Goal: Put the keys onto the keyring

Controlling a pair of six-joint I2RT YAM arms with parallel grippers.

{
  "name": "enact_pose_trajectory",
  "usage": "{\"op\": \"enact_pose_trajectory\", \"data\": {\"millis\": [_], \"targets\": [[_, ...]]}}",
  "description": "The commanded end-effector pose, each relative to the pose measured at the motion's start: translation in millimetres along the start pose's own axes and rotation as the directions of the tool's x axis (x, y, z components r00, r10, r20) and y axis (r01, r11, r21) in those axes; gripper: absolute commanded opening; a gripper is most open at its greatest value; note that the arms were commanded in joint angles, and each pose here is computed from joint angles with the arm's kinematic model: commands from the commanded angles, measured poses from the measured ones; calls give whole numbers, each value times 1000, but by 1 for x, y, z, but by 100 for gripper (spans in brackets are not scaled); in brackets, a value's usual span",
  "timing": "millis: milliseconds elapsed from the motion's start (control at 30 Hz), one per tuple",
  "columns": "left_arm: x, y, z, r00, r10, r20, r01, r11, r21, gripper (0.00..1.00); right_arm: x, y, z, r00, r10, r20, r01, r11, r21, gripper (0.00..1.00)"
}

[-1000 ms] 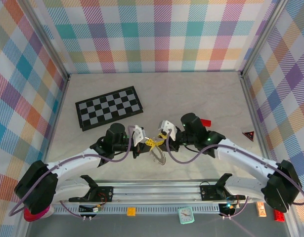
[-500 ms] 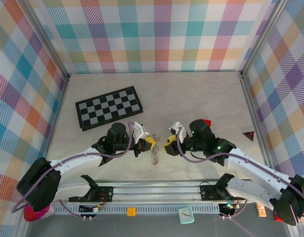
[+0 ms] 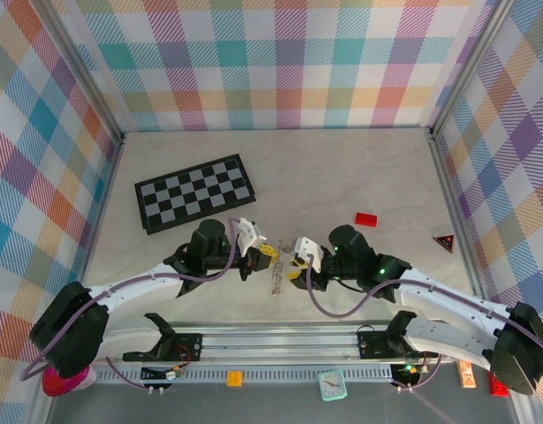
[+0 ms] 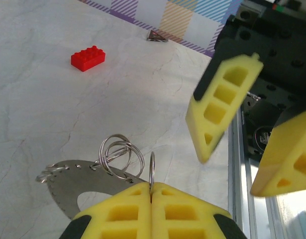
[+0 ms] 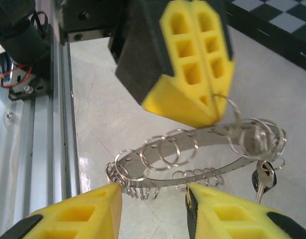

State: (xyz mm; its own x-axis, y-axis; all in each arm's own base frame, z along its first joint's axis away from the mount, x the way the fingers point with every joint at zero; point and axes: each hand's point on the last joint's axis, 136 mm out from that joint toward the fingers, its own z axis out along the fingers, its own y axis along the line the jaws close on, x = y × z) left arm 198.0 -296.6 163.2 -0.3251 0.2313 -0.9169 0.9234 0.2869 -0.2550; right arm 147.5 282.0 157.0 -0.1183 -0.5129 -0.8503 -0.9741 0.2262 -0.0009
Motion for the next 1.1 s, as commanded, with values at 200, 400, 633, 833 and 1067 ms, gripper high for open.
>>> {"op": "enact_pose_trajectory", "data": {"millis": [200, 400, 633, 833, 1067], "targets": [[-25, -8, 0, 998, 43, 45, -44, 998, 33, 0, 13, -3, 9, 994, -108, -20, 109, 993, 42, 38], [-25, -9, 1, 998, 37, 41, -39, 998, 39, 0, 20, 0, 10, 999, -36, 1, 36, 997, 73, 41], [-26, -10, 0, 998, 49, 45, -51, 998, 41, 0, 19, 4, 3, 952, 302, 45, -304, 951, 48, 56], [-27, -10, -1, 997, 56, 48, -58, 998, 41, 0, 0, 12, -7, 757, 645, 103, -636, 764, -108, 64], [-29, -11, 1, 997, 56, 58, -59, 997, 49, 0, -16, 22, -3, 590, 804, 71, -761, 583, -283, 64]]}}
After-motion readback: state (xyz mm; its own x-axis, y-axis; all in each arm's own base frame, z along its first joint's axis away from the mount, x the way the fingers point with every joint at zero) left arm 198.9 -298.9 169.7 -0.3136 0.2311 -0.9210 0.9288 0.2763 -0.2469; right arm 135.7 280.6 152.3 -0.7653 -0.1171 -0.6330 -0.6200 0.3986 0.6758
